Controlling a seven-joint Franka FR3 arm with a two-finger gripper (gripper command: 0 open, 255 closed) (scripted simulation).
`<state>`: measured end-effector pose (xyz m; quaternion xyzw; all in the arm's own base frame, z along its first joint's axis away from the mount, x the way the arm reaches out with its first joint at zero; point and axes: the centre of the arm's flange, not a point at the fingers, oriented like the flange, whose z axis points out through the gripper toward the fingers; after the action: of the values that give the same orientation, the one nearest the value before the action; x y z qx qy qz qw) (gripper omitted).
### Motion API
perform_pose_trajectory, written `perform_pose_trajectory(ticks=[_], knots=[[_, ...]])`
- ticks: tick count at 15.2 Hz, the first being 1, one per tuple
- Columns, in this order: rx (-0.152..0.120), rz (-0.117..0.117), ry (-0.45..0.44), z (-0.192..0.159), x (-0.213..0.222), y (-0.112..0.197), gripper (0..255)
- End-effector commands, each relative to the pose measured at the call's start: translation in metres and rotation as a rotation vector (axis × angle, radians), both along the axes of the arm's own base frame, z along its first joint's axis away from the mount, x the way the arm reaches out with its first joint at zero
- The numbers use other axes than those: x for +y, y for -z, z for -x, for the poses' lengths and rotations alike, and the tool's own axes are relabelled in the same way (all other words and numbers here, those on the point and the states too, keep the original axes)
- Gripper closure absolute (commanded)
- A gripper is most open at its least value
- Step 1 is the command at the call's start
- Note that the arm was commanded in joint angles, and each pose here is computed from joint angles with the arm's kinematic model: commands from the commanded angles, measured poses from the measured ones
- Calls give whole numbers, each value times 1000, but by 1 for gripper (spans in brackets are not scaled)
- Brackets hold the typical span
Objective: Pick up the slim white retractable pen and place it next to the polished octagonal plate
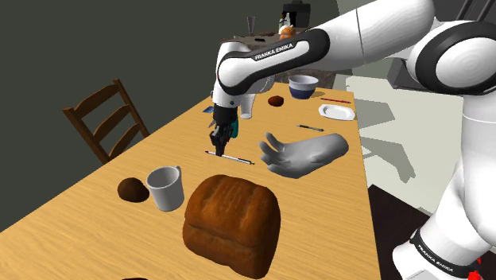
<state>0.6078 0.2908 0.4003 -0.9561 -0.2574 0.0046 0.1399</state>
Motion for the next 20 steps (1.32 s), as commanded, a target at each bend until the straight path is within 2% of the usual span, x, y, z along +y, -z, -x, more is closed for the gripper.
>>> perform_pose_trajectory(ticks=[1, 5, 20], knots=[[0, 0, 0, 0, 0, -11, 255], [0, 0, 0, 0, 0, -30, 255], [0, 0, 0, 7, -198, -30, 255]])
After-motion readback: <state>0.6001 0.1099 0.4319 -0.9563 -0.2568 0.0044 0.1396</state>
